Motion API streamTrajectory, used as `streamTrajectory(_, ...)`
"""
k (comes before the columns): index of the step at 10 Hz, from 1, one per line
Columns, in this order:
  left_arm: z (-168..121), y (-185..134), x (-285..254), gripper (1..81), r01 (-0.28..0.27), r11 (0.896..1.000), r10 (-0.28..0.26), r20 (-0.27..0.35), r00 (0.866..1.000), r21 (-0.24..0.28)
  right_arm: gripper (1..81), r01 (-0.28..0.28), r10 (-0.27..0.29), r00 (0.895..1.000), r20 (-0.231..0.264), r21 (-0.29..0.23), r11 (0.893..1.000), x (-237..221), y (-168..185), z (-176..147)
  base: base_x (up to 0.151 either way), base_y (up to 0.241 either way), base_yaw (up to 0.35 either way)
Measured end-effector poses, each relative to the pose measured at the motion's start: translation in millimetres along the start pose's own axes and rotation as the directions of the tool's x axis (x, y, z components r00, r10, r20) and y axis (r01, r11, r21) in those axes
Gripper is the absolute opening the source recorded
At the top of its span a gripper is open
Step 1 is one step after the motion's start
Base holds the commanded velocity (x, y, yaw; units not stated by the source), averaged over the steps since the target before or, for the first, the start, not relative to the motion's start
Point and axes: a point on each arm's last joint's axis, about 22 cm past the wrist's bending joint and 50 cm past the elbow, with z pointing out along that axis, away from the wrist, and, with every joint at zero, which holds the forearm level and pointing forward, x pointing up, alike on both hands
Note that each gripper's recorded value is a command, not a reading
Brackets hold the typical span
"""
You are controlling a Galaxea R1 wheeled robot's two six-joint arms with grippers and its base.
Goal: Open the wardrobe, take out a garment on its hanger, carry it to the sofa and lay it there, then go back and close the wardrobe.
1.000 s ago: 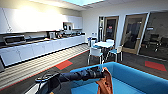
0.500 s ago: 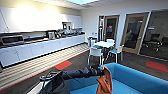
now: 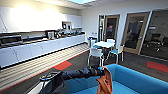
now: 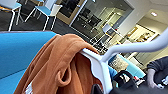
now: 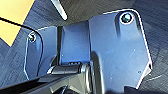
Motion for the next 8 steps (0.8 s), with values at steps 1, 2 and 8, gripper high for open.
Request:
streamTrajectory(1,1,-3,0,1.0,0.003,1.0,-0.003,0.001,1.0,0.002,81.1,0.001,-0.001,1.0,-0.004,0.001,1.0,4,-1,0,0.0,0.0,0.0)
streamTrajectory(2,1,-3,-1,1.0,0.002,1.0,-0.002,0.001,1.0,0.002,81.1,0.001,-0.001,1.0,-0.004,0.001,1.0,4,-1,0,0.0,0.0,0.0)
streamTrajectory(8,36,-77,-16,1.0,0.09,0.993,-0.09,0.0,0.996,0.075,81.1,-0.03,0.03,0.996,0.083,-0.012,0.999,-35,3,-2,0.0,0.0,0.0)
